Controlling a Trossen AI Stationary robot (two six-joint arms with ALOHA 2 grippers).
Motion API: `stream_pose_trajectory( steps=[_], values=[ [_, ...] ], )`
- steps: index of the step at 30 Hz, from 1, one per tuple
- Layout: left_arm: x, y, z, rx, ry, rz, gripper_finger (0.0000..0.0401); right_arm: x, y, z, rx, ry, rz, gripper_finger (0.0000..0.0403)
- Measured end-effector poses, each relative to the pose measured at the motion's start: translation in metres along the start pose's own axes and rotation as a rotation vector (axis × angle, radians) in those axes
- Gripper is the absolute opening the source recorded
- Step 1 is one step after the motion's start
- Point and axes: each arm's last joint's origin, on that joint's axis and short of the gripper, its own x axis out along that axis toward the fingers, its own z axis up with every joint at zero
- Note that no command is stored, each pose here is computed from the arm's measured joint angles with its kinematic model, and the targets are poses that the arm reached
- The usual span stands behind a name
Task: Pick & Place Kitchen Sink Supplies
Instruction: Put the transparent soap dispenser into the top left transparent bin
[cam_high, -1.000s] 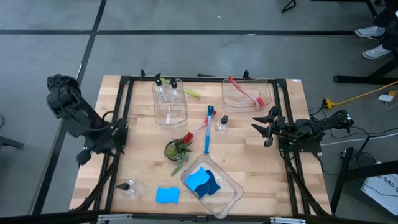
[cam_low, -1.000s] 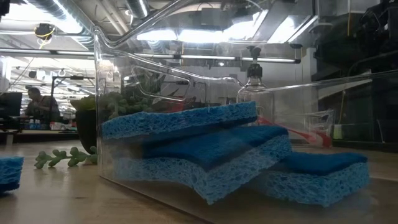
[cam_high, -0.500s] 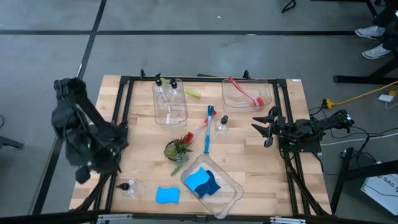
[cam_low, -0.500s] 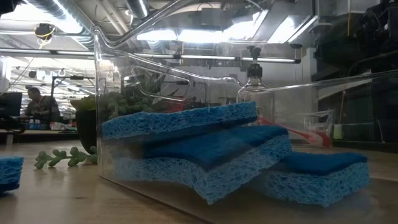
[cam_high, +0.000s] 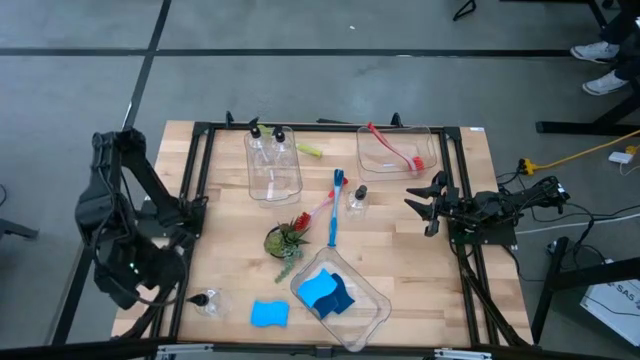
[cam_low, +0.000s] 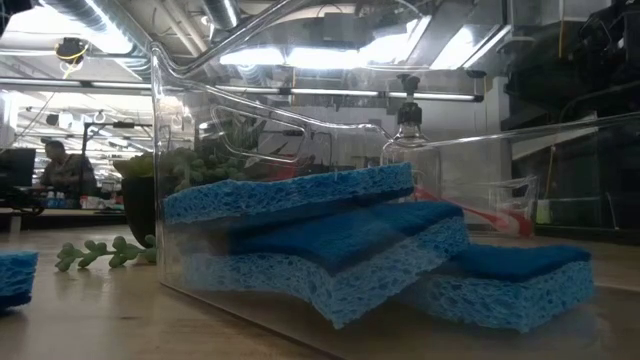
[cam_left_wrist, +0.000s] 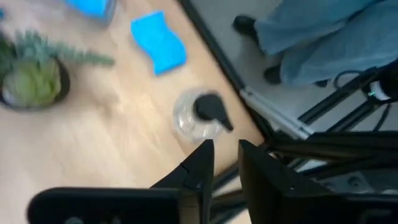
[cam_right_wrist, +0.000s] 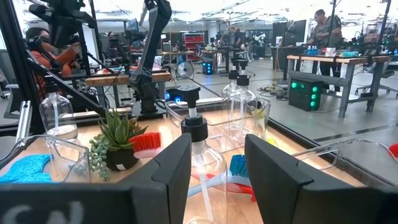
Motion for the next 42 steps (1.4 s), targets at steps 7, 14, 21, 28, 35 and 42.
stream_pose_trajectory(
  steps=[7,14,21,28,35,42],
  values=[
    [0.011,0.001,-0.002,-0.11,0.095,0.095,0.0125,0.0,0.0,0.0,0.003,-0.001,0.0,0.0149],
    [0.028,-0.009,0.002,-0.218,0.108,0.172,0.019,0.0,0.0,0.0,0.002,0.0,0.0,0.0149],
    [0.053,-0.019,0.012,-0.389,0.184,0.196,0.0215,0.0,0.0,0.0,0.0,0.0,0.0,0.0149],
    [0.067,-0.022,0.037,-0.526,0.151,0.152,0.0212,0.0,0.0,0.0,0.003,0.0,0.0,0.0149],
    [0.087,-0.024,0.042,-0.552,0.185,0.214,0.021,0.0,0.0,0.0,0.002,0.0,0.0,0.0149],
    [0.093,-0.02,0.04,-0.558,0.225,0.294,0.021,0.0,0.0,0.0,0.0,0.0,0.0,0.0149]
  ],
)
